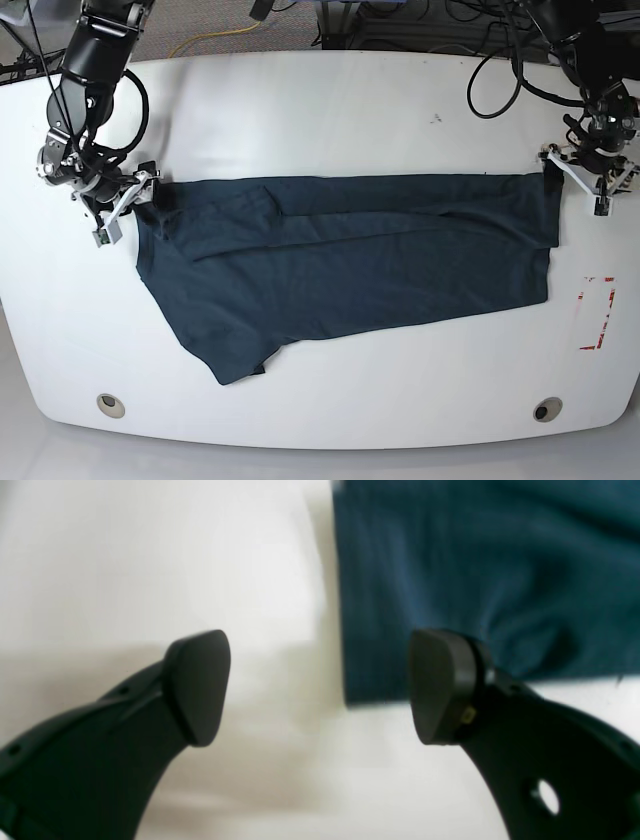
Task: Fold the T-shirt properly
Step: 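Pull the held edge with both grippers to straighten the shirt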
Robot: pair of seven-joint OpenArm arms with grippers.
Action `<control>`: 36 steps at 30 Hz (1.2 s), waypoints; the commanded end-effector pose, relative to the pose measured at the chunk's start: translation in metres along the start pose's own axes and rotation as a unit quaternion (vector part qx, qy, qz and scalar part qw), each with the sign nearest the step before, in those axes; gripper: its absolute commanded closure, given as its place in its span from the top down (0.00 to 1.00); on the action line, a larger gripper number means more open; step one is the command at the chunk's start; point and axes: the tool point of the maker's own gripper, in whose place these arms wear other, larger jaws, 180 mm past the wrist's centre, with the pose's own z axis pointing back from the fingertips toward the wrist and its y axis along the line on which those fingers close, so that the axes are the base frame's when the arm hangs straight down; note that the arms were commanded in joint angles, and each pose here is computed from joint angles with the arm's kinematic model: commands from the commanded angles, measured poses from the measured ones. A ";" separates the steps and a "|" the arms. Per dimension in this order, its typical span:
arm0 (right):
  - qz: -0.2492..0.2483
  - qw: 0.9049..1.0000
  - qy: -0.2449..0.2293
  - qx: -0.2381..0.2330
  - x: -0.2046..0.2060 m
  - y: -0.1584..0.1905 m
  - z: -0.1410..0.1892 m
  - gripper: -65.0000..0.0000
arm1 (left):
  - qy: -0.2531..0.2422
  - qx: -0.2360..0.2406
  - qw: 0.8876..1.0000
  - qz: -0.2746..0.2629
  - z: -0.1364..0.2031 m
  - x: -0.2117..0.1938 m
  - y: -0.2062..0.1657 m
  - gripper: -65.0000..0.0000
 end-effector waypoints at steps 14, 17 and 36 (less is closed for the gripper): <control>-0.004 0.999 -0.032 0.017 0.015 0.000 0.003 0.00 | 0.014 -0.043 0.999 -0.010 -0.018 -0.007 -0.027 0.51; -0.004 0.999 -0.028 0.017 0.011 0.000 0.003 0.00 | 0.023 -0.047 0.999 -0.010 -0.020 -0.013 -0.028 0.20; 0.053 0.995 0.066 -0.048 -0.058 0.006 0.072 0.00 | 0.061 0.000 0.996 -0.064 0.040 -0.054 0.005 0.01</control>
